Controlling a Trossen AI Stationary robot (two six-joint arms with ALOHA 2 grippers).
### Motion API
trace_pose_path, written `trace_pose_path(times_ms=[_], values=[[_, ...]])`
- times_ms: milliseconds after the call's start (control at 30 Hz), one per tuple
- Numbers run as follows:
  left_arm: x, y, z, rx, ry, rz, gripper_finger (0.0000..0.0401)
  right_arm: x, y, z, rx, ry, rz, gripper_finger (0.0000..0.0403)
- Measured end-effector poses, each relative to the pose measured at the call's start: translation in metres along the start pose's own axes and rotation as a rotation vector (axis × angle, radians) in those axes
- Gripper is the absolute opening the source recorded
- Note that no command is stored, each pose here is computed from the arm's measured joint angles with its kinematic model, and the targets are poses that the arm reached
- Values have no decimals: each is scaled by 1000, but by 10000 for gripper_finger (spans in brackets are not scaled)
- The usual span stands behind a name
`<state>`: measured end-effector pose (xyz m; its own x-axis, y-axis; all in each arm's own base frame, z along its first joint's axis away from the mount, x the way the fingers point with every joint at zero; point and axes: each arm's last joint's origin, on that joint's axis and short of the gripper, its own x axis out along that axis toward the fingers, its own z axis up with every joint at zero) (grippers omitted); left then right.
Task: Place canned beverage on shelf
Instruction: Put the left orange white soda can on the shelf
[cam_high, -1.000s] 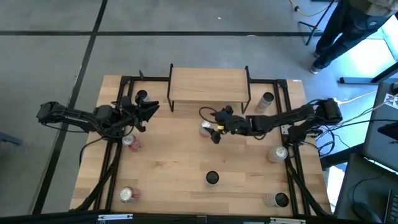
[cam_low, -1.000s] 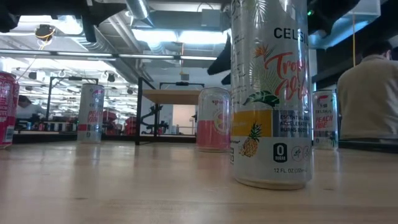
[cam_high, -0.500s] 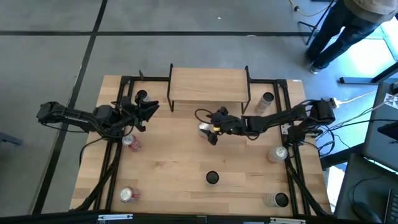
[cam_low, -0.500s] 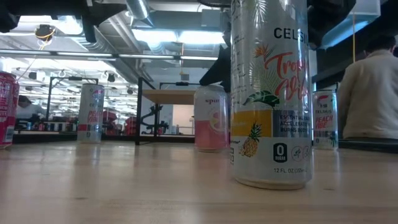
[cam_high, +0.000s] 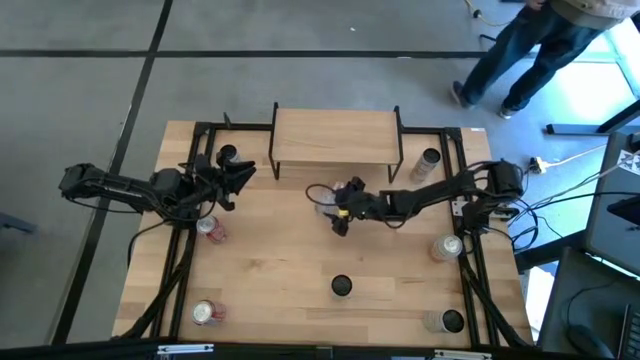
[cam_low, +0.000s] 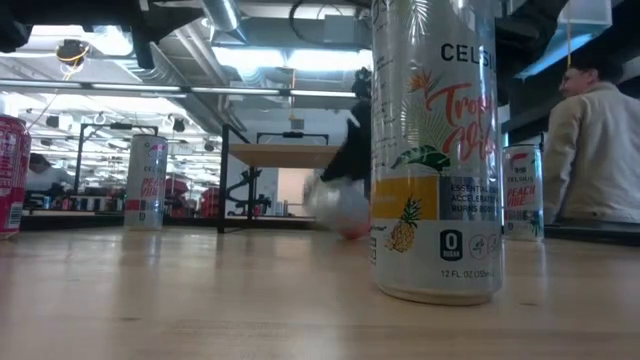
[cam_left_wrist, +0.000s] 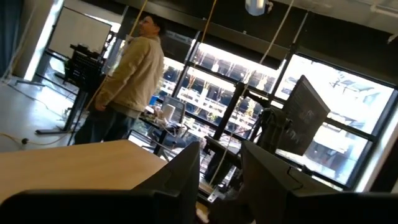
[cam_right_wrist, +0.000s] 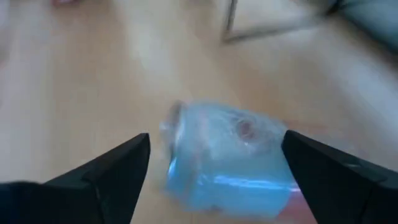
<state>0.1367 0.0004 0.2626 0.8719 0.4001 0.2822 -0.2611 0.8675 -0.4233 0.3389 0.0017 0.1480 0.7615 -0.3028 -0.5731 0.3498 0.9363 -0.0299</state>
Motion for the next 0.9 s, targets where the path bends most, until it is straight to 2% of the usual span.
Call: trace_pose_path(times_ms=[133,367,467,733,900], values=[[0,0,0,-9,1,-2,110,1,-1,0,17,-4,-13,357],[0,0,-1,-7,9,-17,110,1,2,2,-3,-10,54,317],[0,0,-2,-3,22,-21,110,0,2,5,-13,-46,45,306],[7,1,-20,56,132,18,110,-4,-1,14,26,-94,50,298],[23,-10,-14,118,217,48,110,-26,-5,27,5,-95,50,298]])
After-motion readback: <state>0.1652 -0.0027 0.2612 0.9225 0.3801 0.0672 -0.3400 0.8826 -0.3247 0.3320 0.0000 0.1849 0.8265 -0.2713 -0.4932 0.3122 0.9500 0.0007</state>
